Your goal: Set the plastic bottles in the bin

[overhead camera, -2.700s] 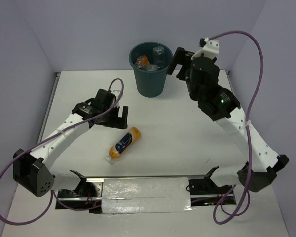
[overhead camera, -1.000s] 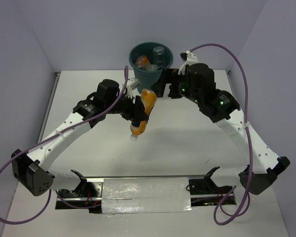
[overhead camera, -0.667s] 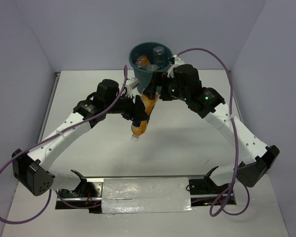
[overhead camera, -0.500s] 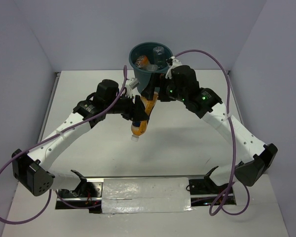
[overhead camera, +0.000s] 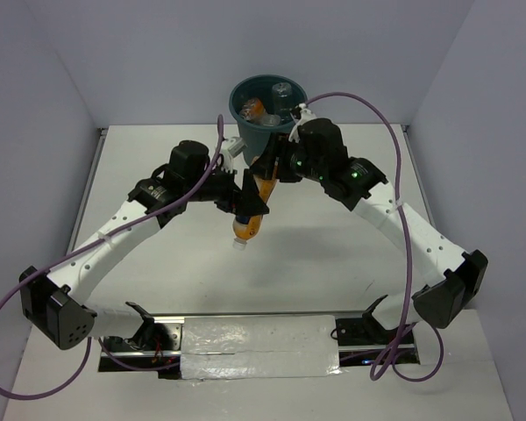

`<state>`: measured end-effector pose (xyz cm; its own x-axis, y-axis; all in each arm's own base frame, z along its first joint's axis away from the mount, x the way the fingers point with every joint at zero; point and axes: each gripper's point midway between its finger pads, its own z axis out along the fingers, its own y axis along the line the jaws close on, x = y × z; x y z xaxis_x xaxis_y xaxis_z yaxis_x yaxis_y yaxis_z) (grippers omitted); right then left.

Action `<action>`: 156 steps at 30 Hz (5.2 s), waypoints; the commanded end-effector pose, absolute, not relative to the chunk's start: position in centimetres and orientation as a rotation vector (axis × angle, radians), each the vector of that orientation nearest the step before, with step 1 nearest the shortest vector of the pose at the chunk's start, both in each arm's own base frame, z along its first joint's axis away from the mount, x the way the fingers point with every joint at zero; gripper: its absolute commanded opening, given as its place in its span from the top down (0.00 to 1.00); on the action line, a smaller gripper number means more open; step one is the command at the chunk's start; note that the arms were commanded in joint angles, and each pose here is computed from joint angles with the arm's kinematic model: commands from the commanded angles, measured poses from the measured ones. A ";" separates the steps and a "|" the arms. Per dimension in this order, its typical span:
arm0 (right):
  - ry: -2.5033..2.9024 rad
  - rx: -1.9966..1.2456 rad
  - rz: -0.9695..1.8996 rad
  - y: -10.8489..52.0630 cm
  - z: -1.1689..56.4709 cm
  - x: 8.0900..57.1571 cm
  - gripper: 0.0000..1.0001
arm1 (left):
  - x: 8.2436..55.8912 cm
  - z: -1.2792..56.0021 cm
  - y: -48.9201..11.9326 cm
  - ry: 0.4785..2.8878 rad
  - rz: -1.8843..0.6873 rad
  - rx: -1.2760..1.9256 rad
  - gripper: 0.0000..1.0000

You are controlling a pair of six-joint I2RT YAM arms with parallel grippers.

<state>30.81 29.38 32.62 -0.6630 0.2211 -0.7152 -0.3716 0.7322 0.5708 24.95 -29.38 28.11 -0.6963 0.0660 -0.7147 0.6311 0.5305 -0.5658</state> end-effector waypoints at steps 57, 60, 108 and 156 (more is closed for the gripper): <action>1.293 0.214 -0.186 25.3 43.5 53.9 0.49 | 31.8 30.4 -10.9 2.080 -0.649 -0.085 0.01; 1.259 0.217 -0.151 24.7 46.1 52.8 0.49 | 31.8 30.4 -10.8 2.081 -0.645 -0.084 0.01; 1.622 0.002 -0.114 27.8 33.9 57.6 0.45 | 31.8 30.1 -11.5 2.088 -0.696 -0.067 0.01; 1.603 0.235 0.088 19.1 43.4 55.3 0.00 | 31.5 30.8 -12.5 2.070 -0.771 -0.037 0.00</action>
<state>56.37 18.29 41.96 -0.0259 0.1729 -0.9846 0.1469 0.9749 0.1673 31.38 -12.22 29.15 -0.6296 -0.2890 -0.7212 0.2177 0.8254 -0.5208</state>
